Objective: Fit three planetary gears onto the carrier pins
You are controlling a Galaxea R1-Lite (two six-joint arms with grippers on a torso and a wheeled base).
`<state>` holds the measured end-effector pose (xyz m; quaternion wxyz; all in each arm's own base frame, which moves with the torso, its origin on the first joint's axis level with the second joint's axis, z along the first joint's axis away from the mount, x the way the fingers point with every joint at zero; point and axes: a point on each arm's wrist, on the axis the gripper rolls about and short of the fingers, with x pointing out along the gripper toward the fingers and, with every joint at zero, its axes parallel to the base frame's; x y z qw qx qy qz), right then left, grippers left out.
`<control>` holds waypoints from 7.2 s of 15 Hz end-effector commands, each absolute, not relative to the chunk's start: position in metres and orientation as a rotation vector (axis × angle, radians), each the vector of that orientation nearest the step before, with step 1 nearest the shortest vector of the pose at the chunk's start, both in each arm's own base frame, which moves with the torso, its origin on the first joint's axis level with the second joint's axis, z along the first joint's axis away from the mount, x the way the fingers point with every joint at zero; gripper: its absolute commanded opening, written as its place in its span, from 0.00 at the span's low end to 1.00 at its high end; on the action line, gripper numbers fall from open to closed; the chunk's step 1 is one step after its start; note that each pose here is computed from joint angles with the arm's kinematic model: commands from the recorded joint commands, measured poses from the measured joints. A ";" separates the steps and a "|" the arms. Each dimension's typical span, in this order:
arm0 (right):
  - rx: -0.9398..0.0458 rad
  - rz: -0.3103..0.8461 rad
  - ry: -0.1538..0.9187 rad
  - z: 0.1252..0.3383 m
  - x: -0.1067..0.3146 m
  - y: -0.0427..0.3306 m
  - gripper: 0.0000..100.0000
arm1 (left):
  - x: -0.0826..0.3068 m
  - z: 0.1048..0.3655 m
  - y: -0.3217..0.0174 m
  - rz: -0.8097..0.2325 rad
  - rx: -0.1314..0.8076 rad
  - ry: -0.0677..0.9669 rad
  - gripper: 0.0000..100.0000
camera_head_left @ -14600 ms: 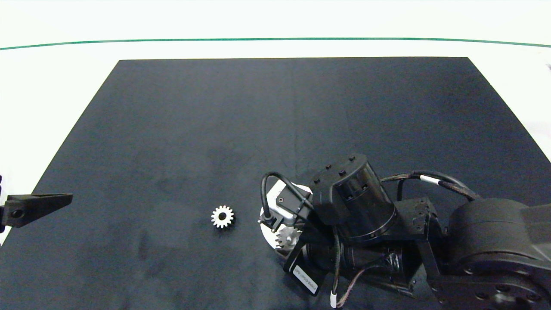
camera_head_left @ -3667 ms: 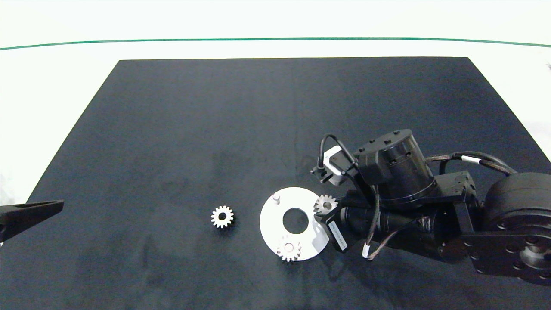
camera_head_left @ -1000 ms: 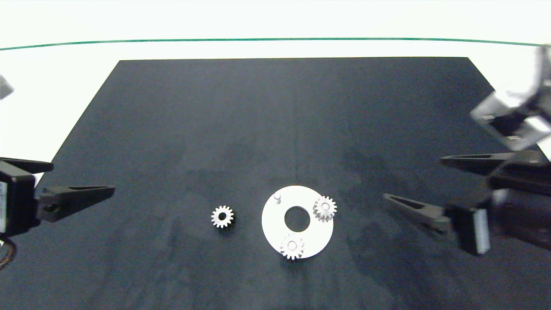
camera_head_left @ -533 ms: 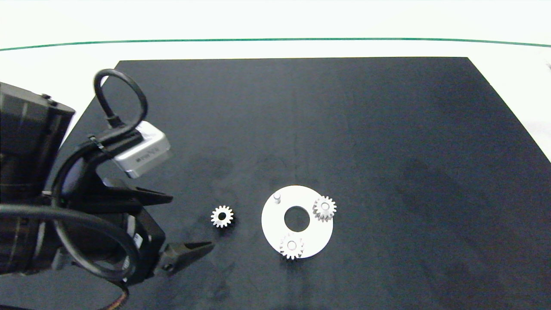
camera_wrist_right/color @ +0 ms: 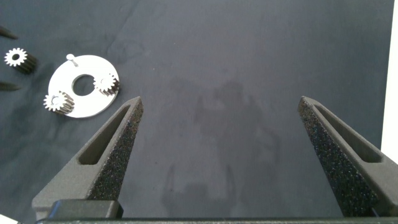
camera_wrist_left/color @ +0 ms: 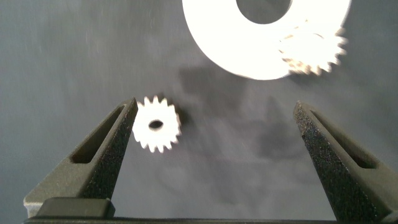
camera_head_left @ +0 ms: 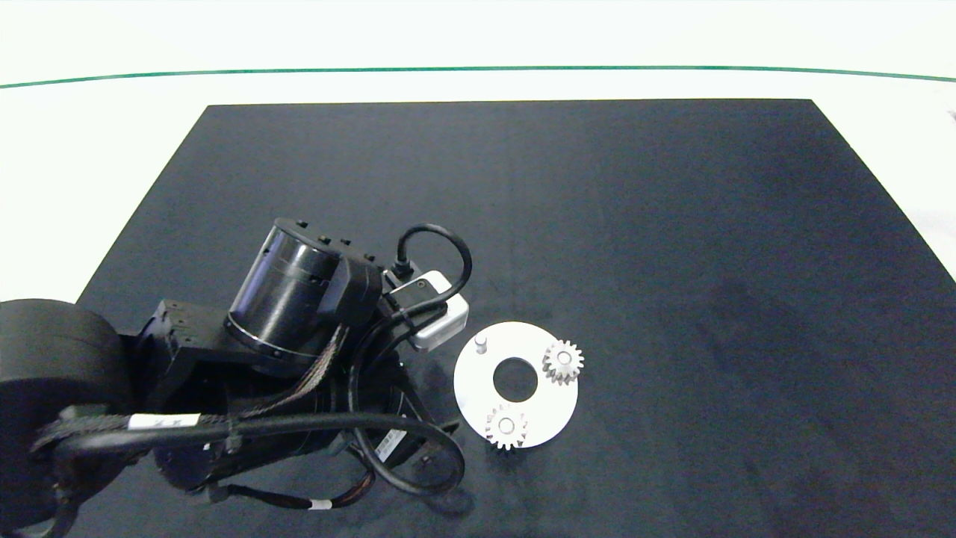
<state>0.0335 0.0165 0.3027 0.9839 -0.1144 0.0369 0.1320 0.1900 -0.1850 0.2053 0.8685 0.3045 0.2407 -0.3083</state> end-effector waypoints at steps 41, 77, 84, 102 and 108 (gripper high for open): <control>-0.258 0.273 0.078 0.298 0.032 0.016 1.00 | 0.236 0.177 -0.171 -0.617 0.659 0.722 0.32; -0.286 0.276 0.081 0.295 0.032 0.016 1.00 | 0.258 0.234 -0.256 -0.688 0.668 0.607 0.19; -0.292 0.277 0.087 0.293 0.033 0.016 1.00 | 0.259 0.235 -0.251 -0.679 0.663 0.610 0.19; -0.298 0.278 0.073 0.294 0.030 0.014 1.00 | 0.254 0.241 -0.248 -0.668 0.622 0.607 1.00; -0.315 0.248 0.082 0.286 0.027 0.010 1.00 | 0.221 0.284 -0.162 -0.420 0.444 0.545 1.00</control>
